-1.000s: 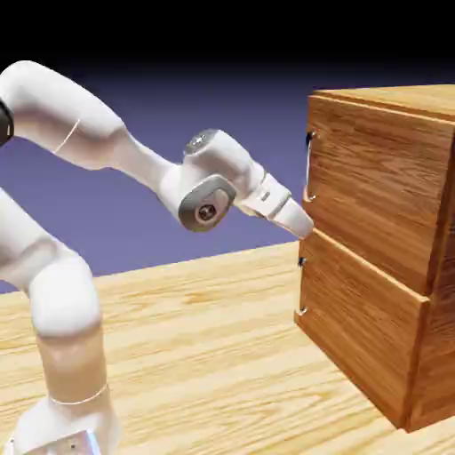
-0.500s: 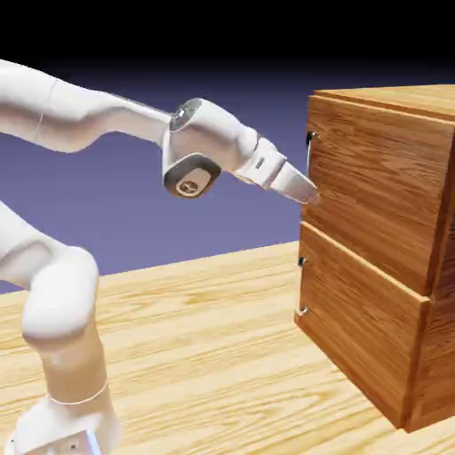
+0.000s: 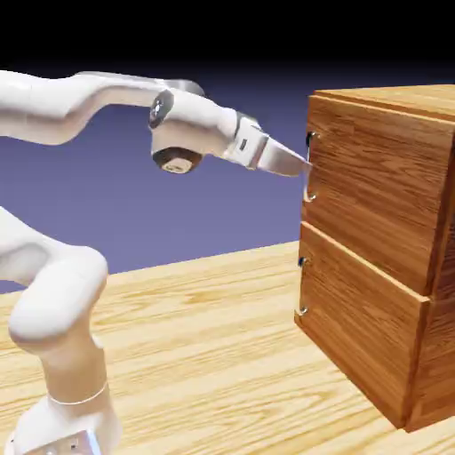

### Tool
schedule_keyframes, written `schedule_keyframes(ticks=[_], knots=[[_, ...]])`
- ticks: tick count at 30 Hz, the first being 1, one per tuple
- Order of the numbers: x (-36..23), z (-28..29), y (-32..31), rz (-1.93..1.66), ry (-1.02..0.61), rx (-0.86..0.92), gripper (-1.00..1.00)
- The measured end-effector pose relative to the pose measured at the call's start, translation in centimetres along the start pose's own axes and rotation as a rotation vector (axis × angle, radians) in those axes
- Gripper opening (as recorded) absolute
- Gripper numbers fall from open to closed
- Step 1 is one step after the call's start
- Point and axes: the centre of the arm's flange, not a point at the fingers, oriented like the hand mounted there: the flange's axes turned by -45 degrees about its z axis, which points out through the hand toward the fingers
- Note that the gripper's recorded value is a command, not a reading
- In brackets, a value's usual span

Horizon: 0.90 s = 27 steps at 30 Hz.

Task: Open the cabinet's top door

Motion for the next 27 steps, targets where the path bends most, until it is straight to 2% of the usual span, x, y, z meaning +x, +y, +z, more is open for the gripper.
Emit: schedule_keyframes(ticks=[13,27], knots=[[-1.2,0.7,-4.3,-0.017,0.16,0.014,0.0],[-5.4,5.1,-9.2,-0.056,0.304,0.008,0.0]])
